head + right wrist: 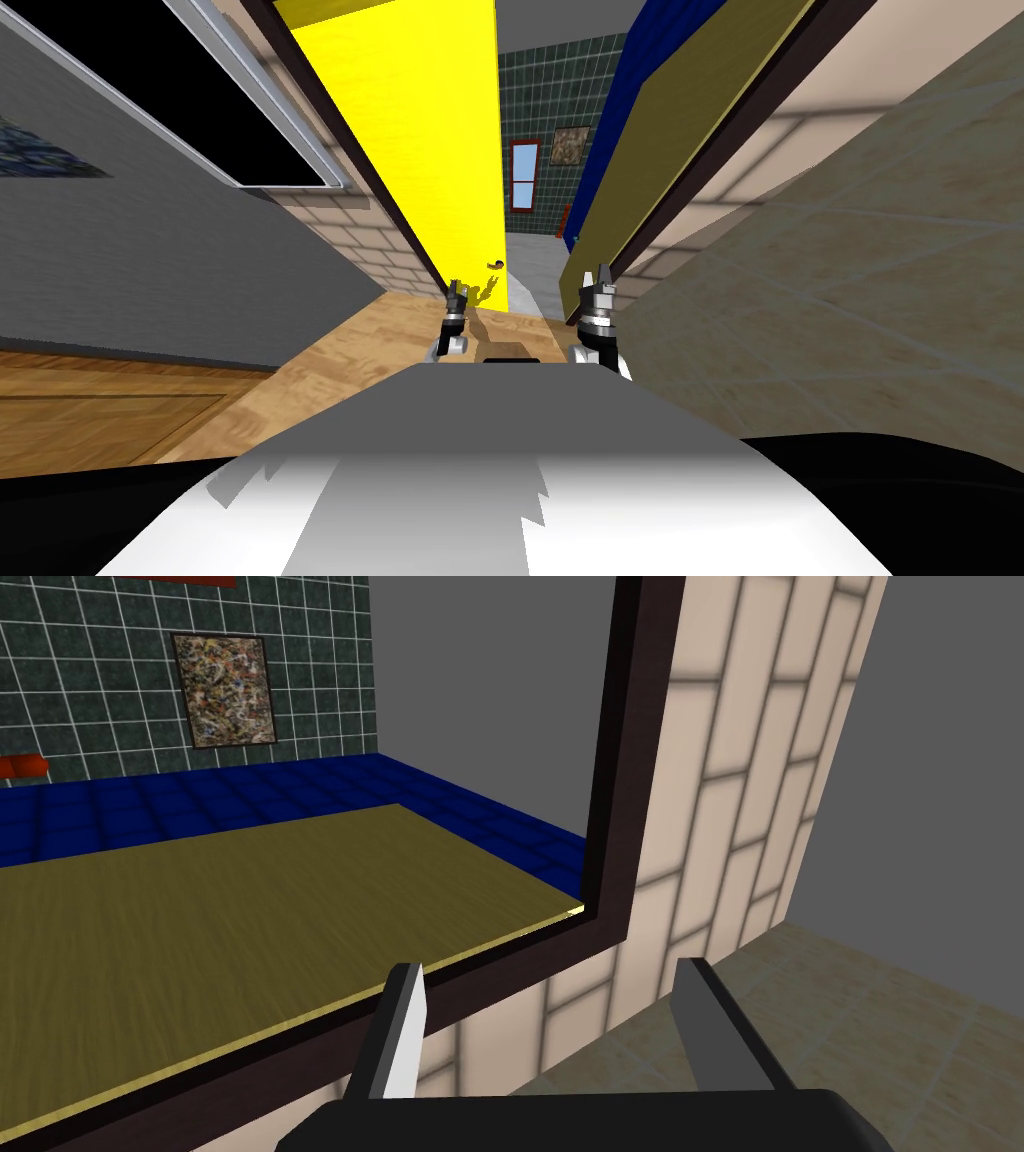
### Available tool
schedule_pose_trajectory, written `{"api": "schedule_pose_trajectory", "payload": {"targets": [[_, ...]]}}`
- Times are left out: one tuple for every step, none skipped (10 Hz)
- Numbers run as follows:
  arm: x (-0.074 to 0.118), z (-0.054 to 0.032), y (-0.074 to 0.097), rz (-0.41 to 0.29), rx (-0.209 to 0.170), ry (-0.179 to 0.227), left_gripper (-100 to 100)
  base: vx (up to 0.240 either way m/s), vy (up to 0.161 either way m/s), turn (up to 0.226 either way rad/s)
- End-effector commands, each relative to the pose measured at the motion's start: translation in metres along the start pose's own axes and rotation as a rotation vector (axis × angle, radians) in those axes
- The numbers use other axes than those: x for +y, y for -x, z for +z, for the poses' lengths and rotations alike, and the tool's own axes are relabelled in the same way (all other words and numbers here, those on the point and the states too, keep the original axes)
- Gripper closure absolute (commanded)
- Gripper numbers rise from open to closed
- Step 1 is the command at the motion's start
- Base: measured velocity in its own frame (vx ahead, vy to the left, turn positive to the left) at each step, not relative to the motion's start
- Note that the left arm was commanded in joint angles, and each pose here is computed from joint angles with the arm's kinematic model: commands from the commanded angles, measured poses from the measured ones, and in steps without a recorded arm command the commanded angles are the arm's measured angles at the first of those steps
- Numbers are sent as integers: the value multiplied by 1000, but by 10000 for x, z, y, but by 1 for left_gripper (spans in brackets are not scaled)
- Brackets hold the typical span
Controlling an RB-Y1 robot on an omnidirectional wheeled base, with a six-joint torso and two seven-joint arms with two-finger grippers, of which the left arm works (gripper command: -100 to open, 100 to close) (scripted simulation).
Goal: Push the door open
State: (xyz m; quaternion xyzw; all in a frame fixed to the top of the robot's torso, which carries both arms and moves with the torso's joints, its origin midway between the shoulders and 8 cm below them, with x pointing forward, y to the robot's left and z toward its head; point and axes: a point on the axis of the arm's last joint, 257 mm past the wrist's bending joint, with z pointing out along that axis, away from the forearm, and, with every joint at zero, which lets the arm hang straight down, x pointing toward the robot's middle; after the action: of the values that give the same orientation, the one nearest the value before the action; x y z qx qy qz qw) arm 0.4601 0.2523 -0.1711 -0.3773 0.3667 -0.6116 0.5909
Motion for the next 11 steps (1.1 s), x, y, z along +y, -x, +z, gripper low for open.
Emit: {"api": "schedule_pose_trajectory", "payload": {"targets": [[156,-25,-45,-2,10,28,-100,94,20,0],[221,-24,-74,-3,16,39,-100,109,27,-1],[260,-44,-69,-2,15,48,-100,76,8,-3],[353,-59,-94,-3,22,66,-100,66,-4,1],[420,-62,-122,-4,29,77,-100,79,-2,1],[446,-76,-119,-3,28,83,-100,55,-2,-2],[535,-94,-144,-4,34,100,-100,53,6,1],[611,-106,-172,-5,40,114,-100,78,8,-1],[708,-133,-197,-5,46,134,-100,98,5,-2],[793,-155,-223,-5,52,151,-100,112,5,-1],[876,-178,-248,-5,59,168,-100,90,21,3]]}}
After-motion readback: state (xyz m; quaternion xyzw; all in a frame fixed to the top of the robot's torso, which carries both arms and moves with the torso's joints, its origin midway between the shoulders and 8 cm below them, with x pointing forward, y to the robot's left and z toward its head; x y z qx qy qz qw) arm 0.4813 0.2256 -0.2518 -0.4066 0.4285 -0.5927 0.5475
